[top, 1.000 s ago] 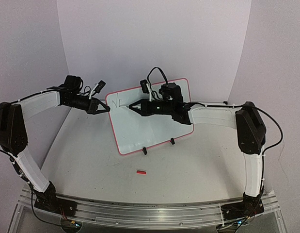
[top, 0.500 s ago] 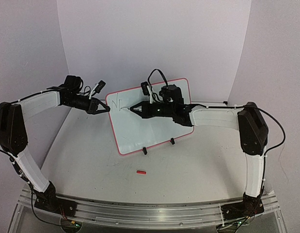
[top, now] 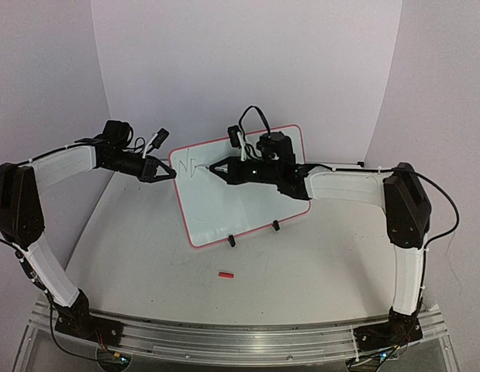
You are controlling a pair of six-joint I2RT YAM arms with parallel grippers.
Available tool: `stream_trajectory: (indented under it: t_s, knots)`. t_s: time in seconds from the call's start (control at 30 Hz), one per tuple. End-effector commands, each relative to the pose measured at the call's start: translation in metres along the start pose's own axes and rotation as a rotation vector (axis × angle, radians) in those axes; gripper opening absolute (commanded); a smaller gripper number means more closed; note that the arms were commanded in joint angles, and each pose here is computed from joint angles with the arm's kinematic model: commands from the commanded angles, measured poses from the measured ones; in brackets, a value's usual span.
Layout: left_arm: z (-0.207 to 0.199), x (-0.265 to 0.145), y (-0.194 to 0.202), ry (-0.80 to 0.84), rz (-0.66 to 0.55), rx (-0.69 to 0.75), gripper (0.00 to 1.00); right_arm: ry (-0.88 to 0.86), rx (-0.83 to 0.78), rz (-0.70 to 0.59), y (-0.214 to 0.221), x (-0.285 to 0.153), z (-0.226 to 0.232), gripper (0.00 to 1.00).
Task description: Write a sentence on the whiteboard
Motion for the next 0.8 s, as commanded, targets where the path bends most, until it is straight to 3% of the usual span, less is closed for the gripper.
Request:
stream_trajectory:
  t_s: [0.0,0.37,0.77]
  knots:
    - [-0.009,0.0,-0.003,-0.017,0.023,0.087,0.0,0.018,-0.037,-0.135,-0.037,-0.01,0.01,0.0]
    - [-0.01,0.0,-0.004,-0.017,0.021,0.091,0.0,0.01,-0.026,-0.137,-0.036,-0.007,0.008,0.0]
    - [-0.01,0.0,-0.004,-0.017,0.022,0.092,0.0,0.042,0.014,-0.064,-0.007,-0.006,-0.011,0.0]
Point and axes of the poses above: each gripper's point midway between its finger pads, its own x axis out along the fingers, its own z axis along the line the jaws close on, y = z × x, the point moved 8 cm from there along -x, back along the fingers, and after that the axes turned 12 degrees about x, right-handed, at the moved point
